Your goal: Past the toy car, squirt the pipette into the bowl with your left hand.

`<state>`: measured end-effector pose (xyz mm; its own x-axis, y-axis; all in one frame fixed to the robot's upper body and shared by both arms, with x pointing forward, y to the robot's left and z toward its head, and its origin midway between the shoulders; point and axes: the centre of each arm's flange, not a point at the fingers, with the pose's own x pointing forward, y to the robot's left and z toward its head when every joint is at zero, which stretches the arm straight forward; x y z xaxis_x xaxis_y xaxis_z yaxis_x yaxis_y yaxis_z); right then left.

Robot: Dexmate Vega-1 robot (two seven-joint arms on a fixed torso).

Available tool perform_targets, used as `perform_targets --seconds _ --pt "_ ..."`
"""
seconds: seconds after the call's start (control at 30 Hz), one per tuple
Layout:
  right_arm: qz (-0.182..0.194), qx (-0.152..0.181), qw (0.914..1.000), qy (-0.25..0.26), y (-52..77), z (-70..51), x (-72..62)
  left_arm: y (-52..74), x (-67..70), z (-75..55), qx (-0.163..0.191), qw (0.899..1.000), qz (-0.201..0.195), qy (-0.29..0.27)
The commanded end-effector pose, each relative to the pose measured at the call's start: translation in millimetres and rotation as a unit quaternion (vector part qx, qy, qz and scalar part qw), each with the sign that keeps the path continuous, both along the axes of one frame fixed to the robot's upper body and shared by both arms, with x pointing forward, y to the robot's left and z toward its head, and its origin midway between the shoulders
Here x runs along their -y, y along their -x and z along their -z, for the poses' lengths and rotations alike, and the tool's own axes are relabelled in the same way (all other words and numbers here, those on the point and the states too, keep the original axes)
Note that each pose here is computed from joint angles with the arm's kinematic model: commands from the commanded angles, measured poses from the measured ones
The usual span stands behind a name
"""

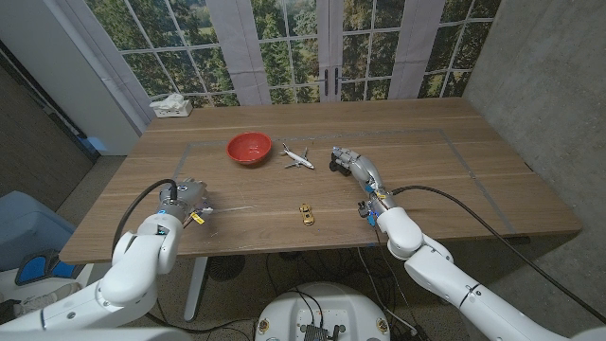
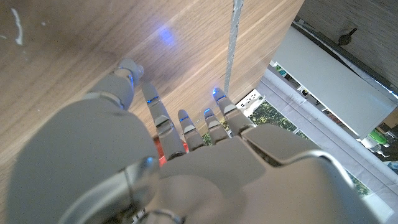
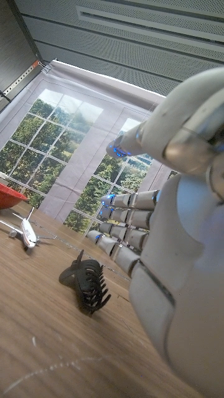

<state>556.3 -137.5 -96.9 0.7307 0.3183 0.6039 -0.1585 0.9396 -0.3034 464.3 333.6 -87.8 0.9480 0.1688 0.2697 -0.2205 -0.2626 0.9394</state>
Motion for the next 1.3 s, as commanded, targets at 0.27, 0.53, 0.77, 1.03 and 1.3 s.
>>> perform_targets --seconds 0.27,0.53,0.77,1.03,1.3 --pt "-0.002 0.008 1.0 -0.001 2.1 0.0 1.2 -10.4 1.2 4.9 0.012 1.0 0.001 0.002" --pt "-0.001 0.01 1.0 -0.002 1.2 -0.3 0.8 -19.3 6.4 4.7 0.004 1.0 0.021 0.01" --pt "0.0 0.01 0.9999 -0.003 0.1 -1.0 1.1 -24.4 11.0 7.5 -0.01 1.0 0.023 0.016" --pt "0.001 0.011 0.9999 -0.004 -0.6 -1.7 3.2 -24.4 12.6 8.2 -0.017 1.0 0.017 0.014" --pt "0.002 0.011 0.9999 -0.004 0.2 -0.2 5.7 -20.5 14.8 9.9 0.0 1.0 0.011 0.006"
